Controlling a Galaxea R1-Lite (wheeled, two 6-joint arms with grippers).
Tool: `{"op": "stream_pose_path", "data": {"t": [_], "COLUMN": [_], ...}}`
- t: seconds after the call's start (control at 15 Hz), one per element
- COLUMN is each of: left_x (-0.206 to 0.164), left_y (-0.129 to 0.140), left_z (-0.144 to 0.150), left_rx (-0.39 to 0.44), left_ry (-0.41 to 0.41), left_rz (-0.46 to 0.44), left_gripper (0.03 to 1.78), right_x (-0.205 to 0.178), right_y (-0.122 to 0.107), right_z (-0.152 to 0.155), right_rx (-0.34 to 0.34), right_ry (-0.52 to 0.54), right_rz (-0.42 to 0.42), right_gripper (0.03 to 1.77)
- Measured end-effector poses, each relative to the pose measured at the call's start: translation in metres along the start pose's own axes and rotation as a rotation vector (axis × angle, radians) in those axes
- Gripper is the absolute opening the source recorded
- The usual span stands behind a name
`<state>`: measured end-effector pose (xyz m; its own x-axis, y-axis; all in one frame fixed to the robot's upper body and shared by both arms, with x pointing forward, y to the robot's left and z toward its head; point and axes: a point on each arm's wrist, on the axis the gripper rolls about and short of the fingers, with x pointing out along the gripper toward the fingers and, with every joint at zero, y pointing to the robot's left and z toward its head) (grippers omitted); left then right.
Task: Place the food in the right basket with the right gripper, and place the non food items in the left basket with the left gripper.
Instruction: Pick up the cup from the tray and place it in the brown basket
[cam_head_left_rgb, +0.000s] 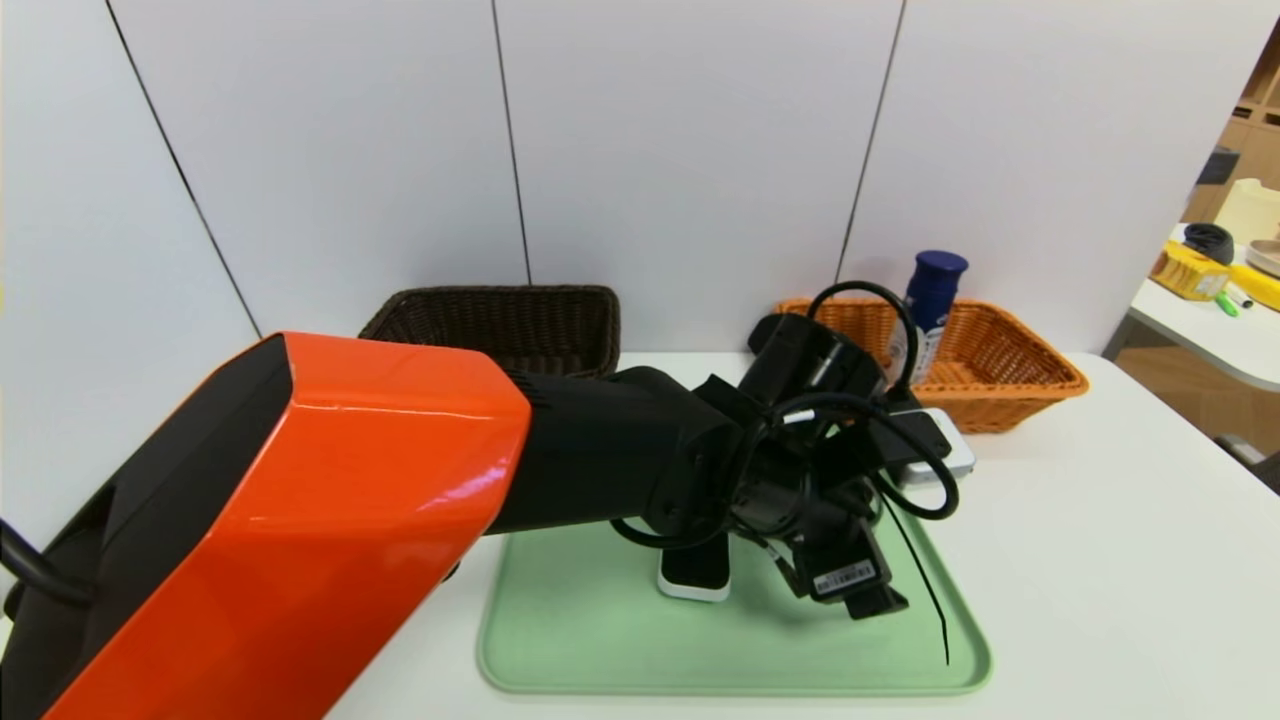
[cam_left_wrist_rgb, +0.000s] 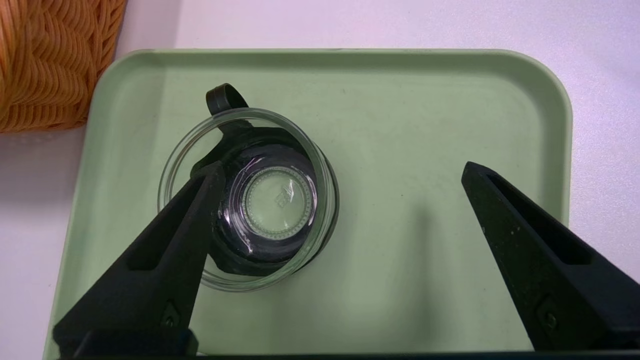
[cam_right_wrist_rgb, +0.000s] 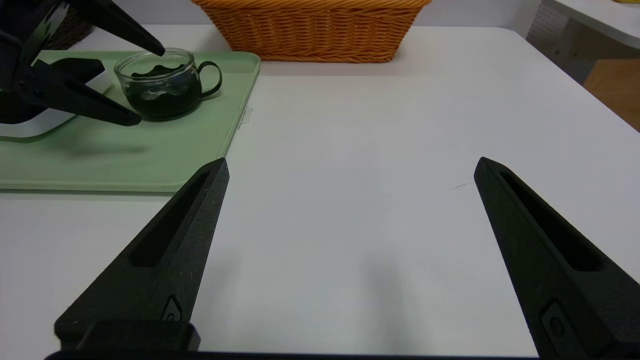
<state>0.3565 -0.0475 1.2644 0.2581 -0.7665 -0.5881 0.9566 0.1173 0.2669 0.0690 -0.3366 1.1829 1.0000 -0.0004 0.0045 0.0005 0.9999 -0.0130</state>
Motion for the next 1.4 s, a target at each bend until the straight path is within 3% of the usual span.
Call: {"op": "stream_pose_path", "data": {"t": [0.33, 0.67, 1.4], "left_x": [0.006, 0.0, -0.005], "left_y": [0.003, 0.004, 0.005], "left_z": [-0.004, -0.007, -0.008], "left_rx": [-0.017, -0.047, -0.062], "left_ry": [0.012, 0.104, 0.181], "left_rz": [-0.001, -0.042, -0.081], "left_gripper": [1.69, 1.69, 1.69], "right_x": [0.0, 0.0, 0.0], "right_y": [0.0, 0.0, 0.0], "right_z": [0.0, 0.0, 0.0], "right_rx": [0.0, 0.0, 0.0], "right_ry": [0.0, 0.0, 0.0], "right_rz": [0.0, 0.0, 0.0], "right_gripper": [1.69, 1.69, 1.69]}}
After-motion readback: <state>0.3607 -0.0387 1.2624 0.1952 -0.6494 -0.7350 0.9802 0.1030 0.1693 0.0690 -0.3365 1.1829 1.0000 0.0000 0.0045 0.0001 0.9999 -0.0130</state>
